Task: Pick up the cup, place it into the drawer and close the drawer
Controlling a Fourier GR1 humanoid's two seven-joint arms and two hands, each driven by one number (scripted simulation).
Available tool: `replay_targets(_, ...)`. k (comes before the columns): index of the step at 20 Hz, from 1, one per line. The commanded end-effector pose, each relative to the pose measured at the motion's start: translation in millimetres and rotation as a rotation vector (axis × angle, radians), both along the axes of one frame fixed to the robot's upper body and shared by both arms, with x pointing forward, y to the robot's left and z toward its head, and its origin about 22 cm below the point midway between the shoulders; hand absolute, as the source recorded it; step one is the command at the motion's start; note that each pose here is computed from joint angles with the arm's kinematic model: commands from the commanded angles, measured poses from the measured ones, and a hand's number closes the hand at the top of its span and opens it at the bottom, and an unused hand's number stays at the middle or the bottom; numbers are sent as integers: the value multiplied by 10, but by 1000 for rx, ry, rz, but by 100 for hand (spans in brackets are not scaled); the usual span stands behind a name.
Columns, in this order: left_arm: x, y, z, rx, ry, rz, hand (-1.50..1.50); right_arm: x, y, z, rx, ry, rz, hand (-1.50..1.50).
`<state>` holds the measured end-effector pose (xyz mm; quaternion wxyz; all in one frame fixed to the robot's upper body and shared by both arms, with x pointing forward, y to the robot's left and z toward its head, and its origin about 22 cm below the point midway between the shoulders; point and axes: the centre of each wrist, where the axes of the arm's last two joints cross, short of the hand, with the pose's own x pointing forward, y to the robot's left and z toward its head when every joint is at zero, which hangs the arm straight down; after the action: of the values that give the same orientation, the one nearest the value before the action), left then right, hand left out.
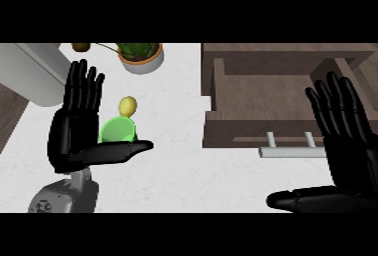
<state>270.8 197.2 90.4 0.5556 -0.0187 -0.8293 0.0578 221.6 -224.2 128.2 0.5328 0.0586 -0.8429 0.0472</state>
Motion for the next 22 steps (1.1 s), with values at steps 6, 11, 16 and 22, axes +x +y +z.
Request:
replay_targets(6, 12, 239, -235, -2, 87, 46, -150, -174, -78, 156, -5, -6, -25, -150)
replay_targets(11, -117, 204, -526, -13, 125, 62, -150, -24, -174, -16, 1, -21, -16, -150)
replay_targets(16, -113, 299, -779, 31, 152, 131, -150, -18, -121, 34, -9, -2, 16, -150)
replay_targets(22, 15, 464, -966, 31, 183, 139, -150, 134, -125, -18, -13, -3, 2, -150)
